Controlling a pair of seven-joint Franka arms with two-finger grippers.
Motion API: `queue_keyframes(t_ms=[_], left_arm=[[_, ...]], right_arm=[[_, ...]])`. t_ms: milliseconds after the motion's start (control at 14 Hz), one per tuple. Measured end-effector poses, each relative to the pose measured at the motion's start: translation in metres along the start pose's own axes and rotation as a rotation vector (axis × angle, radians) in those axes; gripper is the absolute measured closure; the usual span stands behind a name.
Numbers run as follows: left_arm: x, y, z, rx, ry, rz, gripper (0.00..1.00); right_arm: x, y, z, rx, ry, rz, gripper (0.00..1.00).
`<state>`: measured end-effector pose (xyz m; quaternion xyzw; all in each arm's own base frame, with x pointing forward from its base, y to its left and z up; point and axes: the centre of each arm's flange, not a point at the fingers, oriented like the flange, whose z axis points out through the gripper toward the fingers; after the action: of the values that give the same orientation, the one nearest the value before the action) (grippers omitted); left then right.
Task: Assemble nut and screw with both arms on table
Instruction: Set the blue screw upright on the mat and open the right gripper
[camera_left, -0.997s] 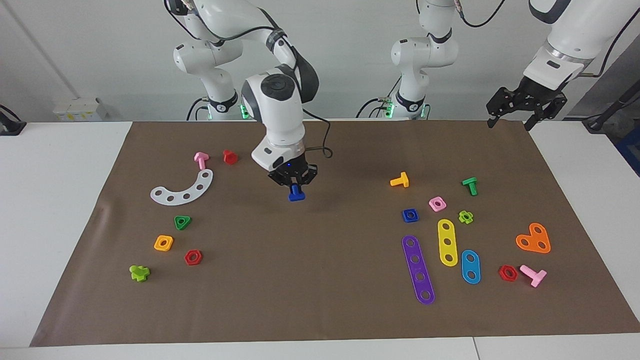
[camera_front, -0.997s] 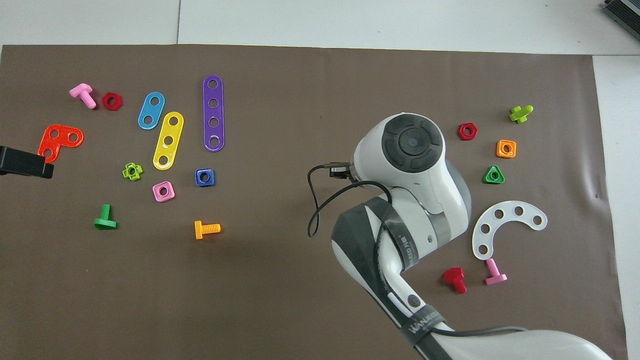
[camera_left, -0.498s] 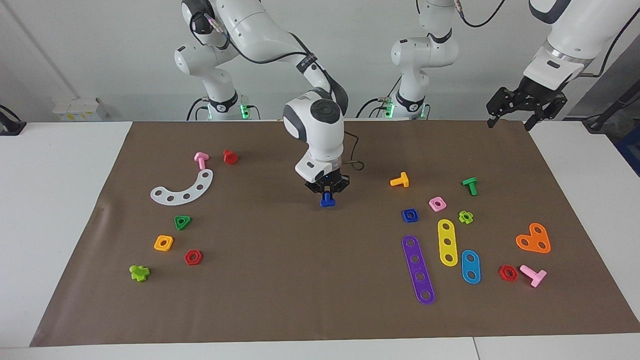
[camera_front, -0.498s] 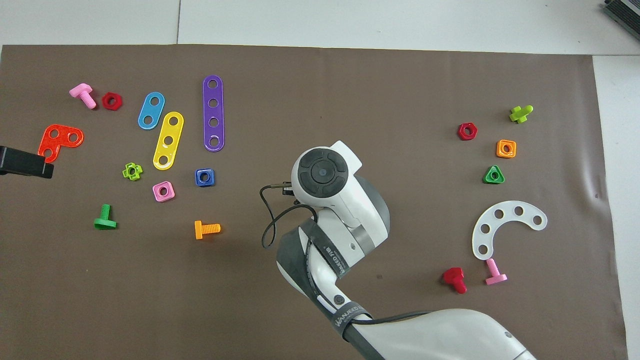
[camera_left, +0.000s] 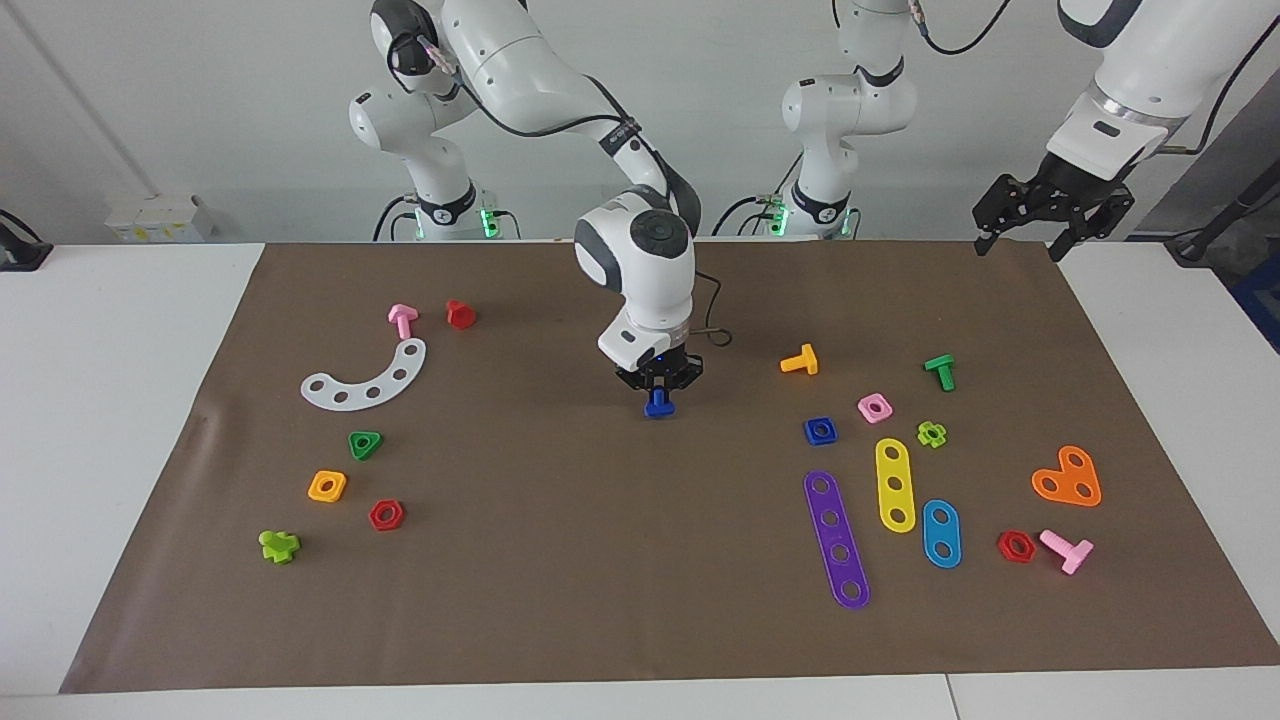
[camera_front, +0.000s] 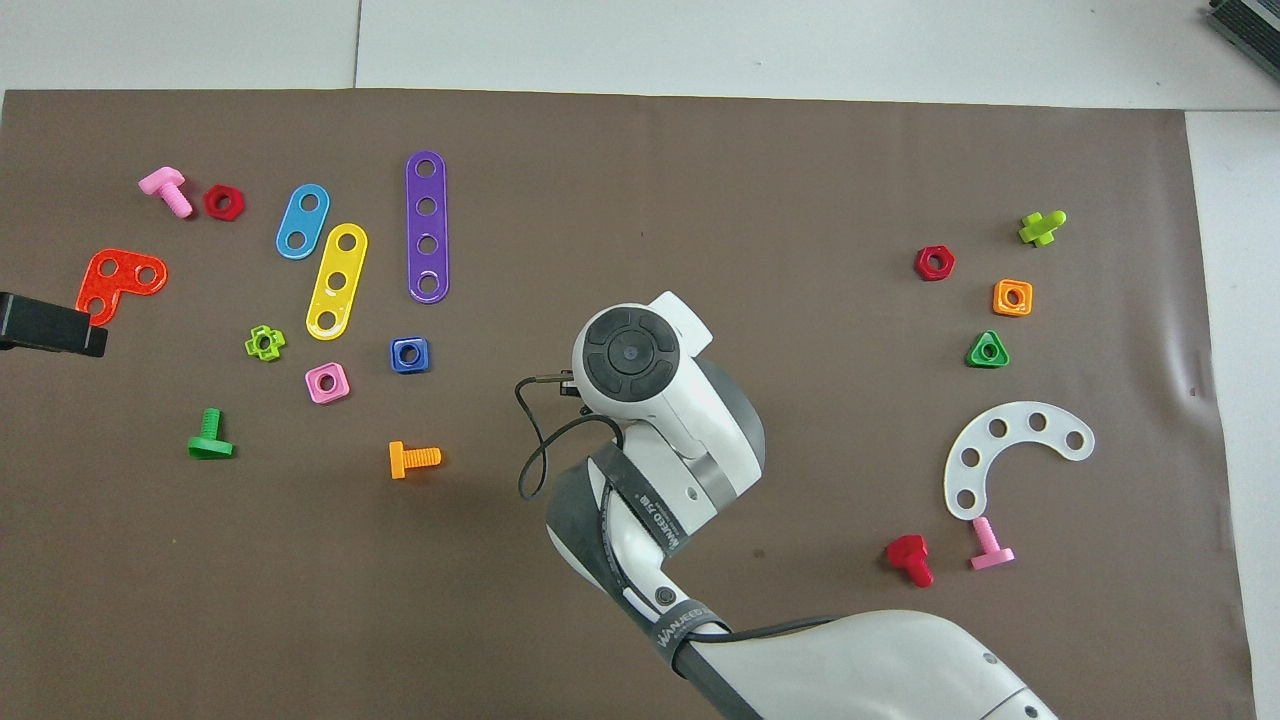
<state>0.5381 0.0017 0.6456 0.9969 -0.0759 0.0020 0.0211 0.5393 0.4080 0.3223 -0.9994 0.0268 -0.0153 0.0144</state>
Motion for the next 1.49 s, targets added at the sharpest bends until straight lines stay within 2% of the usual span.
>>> queue_keyframes(t_ms=[214, 285, 712, 783, 1068, 1281, 1495], left_arm=[[0.0, 0.0, 0.0, 0.0, 0.0, 0.0, 0.0], [0.0, 0.0, 0.0, 0.0, 0.0, 0.0, 0.0], [0.0, 0.0, 0.0, 0.0, 0.0, 0.0, 0.0], [0.0, 0.0, 0.0, 0.0, 0.0, 0.0, 0.0], [0.0, 0.001, 0.0, 0.0, 0.0, 0.001, 0.0], [0.001, 0.003, 0.0, 0.016, 0.0, 0.008, 0.0], [0.006, 0.012, 0.005, 0.029, 0.005, 0.019, 0.01]], right_arm=[[-0.001, 0.001, 0.003, 0.0, 0.0, 0.002, 0.81], [-0.001, 0.001, 0.004, -0.001, -0.001, 0.009, 0.77], [-0.002, 0.002, 0.007, 0.013, 0.016, 0.021, 0.09], [0.0, 0.002, 0.0, 0.021, 0.026, 0.024, 0.01], [0.026, 0.041, -0.077, 0.066, 0.093, 0.094, 0.0], [0.059, 0.113, -0.138, 0.084, 0.14, 0.15, 0.0], [0.084, 0.193, -0.18, 0.077, 0.172, 0.172, 0.0]])
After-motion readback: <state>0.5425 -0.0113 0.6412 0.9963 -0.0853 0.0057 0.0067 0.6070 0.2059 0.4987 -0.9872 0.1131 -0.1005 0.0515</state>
